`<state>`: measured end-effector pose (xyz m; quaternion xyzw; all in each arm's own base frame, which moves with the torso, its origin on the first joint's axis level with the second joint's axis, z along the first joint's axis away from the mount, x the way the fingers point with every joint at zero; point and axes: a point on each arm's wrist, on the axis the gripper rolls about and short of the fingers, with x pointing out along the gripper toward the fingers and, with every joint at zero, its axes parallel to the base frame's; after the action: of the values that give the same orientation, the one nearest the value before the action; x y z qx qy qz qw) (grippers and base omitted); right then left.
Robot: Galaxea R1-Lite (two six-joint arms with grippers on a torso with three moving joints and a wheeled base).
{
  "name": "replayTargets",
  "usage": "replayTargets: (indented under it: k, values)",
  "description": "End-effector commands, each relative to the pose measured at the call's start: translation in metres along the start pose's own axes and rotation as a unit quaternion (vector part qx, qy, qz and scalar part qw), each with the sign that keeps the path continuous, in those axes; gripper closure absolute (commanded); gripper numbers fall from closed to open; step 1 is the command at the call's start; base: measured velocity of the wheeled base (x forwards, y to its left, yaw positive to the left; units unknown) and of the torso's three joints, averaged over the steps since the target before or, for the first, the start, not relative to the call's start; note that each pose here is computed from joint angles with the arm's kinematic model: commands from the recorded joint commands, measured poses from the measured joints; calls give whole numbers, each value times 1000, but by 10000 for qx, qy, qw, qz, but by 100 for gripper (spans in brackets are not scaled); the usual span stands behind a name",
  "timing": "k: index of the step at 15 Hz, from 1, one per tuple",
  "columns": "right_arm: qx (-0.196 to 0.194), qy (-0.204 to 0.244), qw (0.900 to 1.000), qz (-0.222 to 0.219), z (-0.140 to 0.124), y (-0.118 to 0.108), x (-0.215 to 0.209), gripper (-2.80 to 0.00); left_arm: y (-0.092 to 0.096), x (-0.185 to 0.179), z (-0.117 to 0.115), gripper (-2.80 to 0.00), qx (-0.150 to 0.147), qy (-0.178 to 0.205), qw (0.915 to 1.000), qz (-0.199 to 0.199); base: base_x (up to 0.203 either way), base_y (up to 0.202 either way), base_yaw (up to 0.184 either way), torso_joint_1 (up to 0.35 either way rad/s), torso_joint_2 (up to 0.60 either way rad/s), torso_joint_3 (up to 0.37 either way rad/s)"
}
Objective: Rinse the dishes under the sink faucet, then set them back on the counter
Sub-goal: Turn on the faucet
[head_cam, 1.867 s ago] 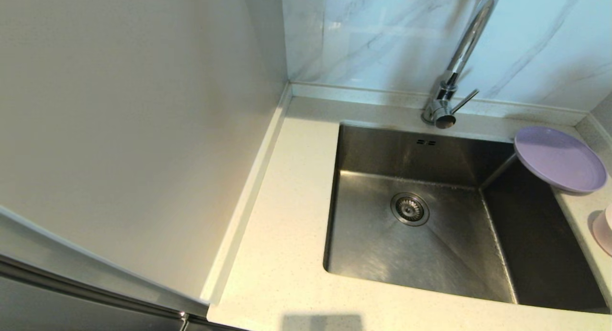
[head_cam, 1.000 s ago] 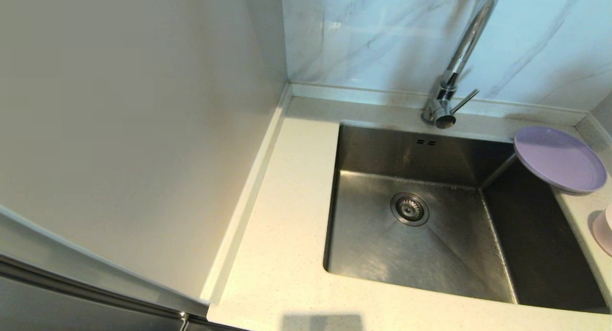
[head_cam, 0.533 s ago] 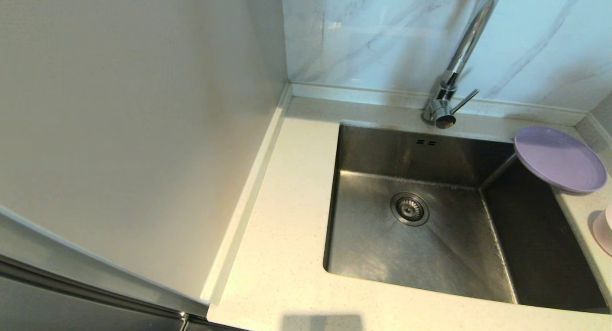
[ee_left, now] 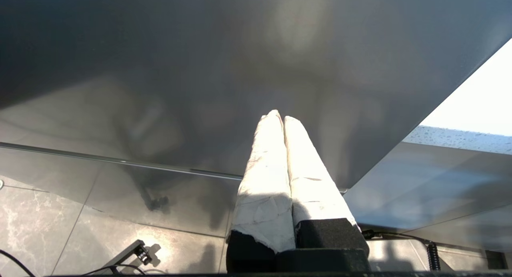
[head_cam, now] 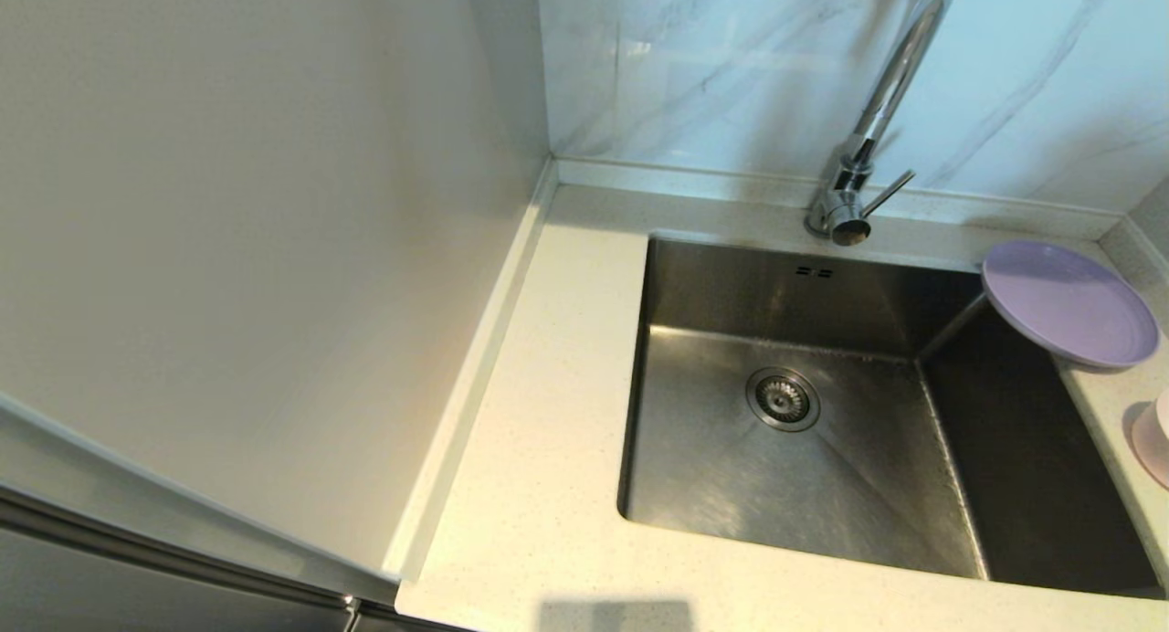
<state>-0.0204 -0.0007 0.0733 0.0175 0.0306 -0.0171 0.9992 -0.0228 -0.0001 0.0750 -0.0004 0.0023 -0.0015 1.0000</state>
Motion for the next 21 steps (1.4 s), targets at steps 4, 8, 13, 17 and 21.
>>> replayTargets:
  k: [4,8,13,17,21]
  values:
    - [-198,572,9982,-31,28,1,13,0,0,0,0,0,-3,0,10000,0,0,0,0,0,0,0]
    - [-193,873,9957,-241,82,3,39,0,0,0,0,0,-3,0,10000,0,0,0,0,0,0,0]
    - [-164,324,9988,-335,192,5,86,0,0,0,0,0,-3,0,10000,0,0,0,0,0,0,0]
    - [-132,260,9982,-521,239,1,128,0,0,0,0,0,-3,0,10000,0,0,0,0,0,0,0]
    - [111,1084,9895,-948,266,-15,155,0,0,0,0,0,-3,0,10000,0,0,0,0,0,0,0]
